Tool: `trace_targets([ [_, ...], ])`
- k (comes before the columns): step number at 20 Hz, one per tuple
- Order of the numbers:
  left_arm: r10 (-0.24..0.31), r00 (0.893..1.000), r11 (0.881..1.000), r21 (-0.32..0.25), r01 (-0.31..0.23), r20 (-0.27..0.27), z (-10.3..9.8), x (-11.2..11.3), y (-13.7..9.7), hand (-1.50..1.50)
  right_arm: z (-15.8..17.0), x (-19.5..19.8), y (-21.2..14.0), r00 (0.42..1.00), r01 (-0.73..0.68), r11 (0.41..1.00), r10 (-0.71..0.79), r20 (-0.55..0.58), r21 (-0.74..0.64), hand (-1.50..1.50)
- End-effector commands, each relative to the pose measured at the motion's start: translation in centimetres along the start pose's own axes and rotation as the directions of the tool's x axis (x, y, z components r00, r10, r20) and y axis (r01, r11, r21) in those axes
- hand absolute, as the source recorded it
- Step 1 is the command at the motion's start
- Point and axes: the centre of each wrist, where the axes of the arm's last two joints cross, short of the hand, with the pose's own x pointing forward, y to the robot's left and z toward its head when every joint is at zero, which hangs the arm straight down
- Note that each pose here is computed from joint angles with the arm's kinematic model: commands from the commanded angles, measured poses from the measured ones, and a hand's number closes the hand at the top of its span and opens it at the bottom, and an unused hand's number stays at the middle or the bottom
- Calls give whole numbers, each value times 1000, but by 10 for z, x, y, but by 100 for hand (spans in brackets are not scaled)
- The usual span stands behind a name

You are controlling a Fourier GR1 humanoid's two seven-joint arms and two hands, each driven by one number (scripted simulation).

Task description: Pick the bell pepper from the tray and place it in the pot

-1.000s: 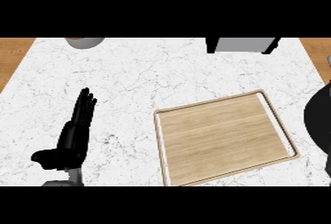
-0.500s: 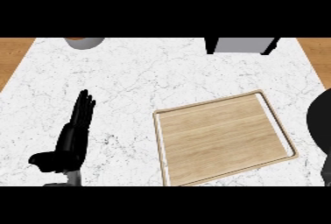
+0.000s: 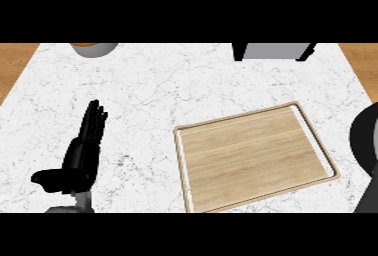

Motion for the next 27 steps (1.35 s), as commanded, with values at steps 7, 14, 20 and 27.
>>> trace_targets([
  [7,-21,1000,1000,11,21,-6,-16,-2,-5,0,-24,-52,-49,986,168,976,-165,30,-137,-150],
  [14,-19,1000,1000,-15,19,4,-8,-7,10,0,-28,-77,-90,984,179,976,-175,42,-125,-150],
  [20,-24,1000,1000,1,24,0,14,-7,8,0,-42,-104,-115,981,192,961,-183,61,-200,-150],
  [27,-12,1000,1000,11,12,4,6,-4,14,0,-60,-130,-139,975,224,938,-210,80,-266,-150],
])
